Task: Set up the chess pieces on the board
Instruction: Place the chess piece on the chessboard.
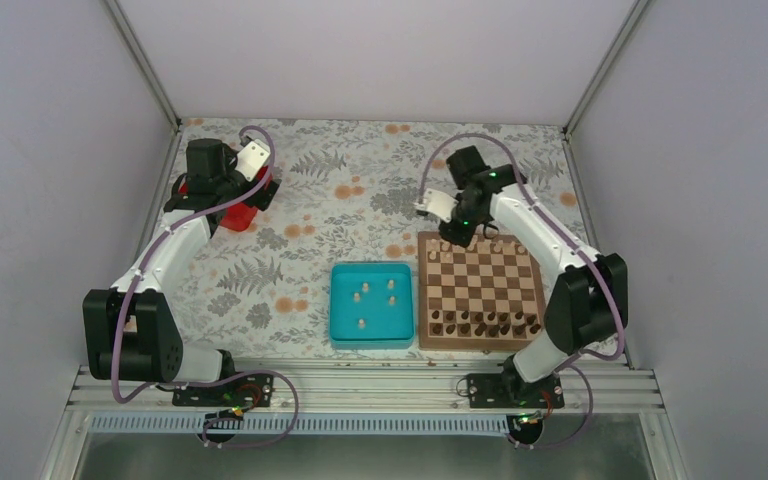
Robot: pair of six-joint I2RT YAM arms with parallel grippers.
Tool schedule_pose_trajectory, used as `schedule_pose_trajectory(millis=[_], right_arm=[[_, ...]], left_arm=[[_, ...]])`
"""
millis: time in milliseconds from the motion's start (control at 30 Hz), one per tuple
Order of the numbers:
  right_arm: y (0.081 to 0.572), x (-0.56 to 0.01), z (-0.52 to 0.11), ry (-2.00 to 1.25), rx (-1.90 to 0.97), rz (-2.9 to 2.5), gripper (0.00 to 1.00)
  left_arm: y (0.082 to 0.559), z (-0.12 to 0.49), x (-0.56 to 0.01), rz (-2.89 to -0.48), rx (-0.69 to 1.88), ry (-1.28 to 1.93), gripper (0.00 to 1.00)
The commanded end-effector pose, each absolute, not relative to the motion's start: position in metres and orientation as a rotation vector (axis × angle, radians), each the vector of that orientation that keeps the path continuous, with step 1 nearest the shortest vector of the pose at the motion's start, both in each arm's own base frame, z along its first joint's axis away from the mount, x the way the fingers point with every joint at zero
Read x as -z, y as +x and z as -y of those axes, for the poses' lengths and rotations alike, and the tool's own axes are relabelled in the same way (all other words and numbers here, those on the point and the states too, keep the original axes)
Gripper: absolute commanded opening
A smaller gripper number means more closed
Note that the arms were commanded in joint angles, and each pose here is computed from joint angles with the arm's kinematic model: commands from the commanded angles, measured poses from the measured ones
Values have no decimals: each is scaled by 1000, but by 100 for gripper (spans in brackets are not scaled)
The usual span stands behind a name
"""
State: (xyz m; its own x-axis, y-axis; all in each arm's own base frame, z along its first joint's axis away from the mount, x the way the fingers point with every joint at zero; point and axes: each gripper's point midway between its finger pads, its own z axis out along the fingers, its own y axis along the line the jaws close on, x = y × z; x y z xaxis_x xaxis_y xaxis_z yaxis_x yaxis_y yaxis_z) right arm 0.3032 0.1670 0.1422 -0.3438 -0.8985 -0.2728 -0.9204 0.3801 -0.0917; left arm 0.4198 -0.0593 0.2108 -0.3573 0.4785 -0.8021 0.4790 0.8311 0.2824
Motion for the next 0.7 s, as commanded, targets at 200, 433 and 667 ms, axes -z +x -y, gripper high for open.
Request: schedule_pose_trajectory(millis=[200,433,667], right_arm=[[296,-111,-110,-1520,-149,-2518,7],[297,-93,-102,-1515,-168,-2555,8],[302,-80,-101,-1513,-187,-2566,9]], left_arm=[[422,62,-218,-1982,13,703,100],[422,63,-217,-1984,16,706,100],[422,63,-215,-1989,17,705,100]])
